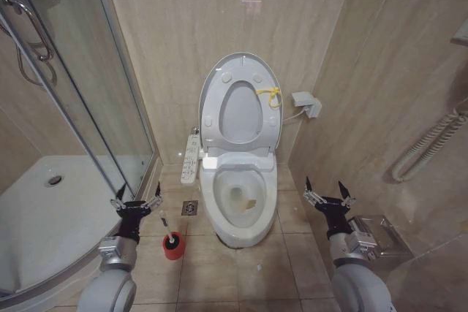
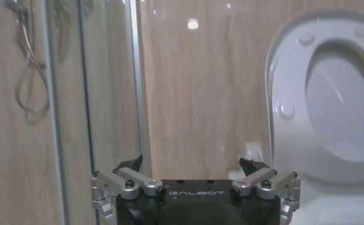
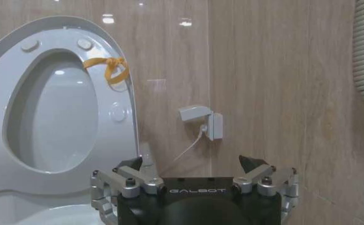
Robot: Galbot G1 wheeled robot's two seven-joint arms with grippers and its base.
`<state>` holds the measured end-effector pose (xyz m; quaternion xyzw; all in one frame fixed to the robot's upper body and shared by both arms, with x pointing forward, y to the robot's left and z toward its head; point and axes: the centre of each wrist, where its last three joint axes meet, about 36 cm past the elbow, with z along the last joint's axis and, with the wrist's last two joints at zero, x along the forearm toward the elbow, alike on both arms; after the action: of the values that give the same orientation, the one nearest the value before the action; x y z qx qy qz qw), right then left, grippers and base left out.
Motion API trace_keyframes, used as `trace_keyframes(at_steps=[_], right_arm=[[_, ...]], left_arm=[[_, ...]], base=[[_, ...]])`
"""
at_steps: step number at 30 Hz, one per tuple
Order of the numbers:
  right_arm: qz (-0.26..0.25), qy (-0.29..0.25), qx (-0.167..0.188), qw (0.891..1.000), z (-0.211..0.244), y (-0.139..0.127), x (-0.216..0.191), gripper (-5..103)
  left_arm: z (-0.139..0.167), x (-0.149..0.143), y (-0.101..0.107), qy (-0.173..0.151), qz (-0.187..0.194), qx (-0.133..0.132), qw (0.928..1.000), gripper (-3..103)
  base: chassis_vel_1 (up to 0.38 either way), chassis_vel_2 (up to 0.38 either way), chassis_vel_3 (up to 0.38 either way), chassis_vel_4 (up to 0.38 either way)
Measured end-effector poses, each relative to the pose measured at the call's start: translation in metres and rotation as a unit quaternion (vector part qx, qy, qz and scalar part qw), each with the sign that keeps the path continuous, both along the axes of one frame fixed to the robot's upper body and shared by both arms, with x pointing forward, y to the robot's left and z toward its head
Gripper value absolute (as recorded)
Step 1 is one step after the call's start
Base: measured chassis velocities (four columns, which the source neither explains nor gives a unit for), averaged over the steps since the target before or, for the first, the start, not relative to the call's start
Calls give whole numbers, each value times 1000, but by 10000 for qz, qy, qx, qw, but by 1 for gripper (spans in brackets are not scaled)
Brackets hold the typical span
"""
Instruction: Open the toilet lid, clean the toilet bowl with a toilet brush, close the toilet lid, and flush.
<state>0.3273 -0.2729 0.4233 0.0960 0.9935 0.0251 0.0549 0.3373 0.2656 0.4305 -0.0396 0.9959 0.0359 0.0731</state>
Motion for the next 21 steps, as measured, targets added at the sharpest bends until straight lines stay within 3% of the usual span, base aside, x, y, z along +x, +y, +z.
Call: trace_keyframes(at_steps=[4, 7, 16, 21], right_arm=[[0, 0, 0, 10000, 0, 0, 0, 100], [0, 0, 0, 10000, 0, 0, 0, 100], [0, -1, 0, 10000, 0, 0, 0, 100], [1, 0, 0, 10000, 0, 0, 0, 100]], left_arm=[[19, -7, -2, -225, 72, -8, 9997, 100], [18, -9, -2, -211, 113, -14, 9997, 100], [-73, -8, 10, 13, 305, 103, 9995, 100], [-73, -7, 8, -162, 282, 59, 9995, 100]], base=[[0, 0, 0, 0], [0, 0, 0, 0], [0, 0, 0, 0], [0, 0, 0, 0]])
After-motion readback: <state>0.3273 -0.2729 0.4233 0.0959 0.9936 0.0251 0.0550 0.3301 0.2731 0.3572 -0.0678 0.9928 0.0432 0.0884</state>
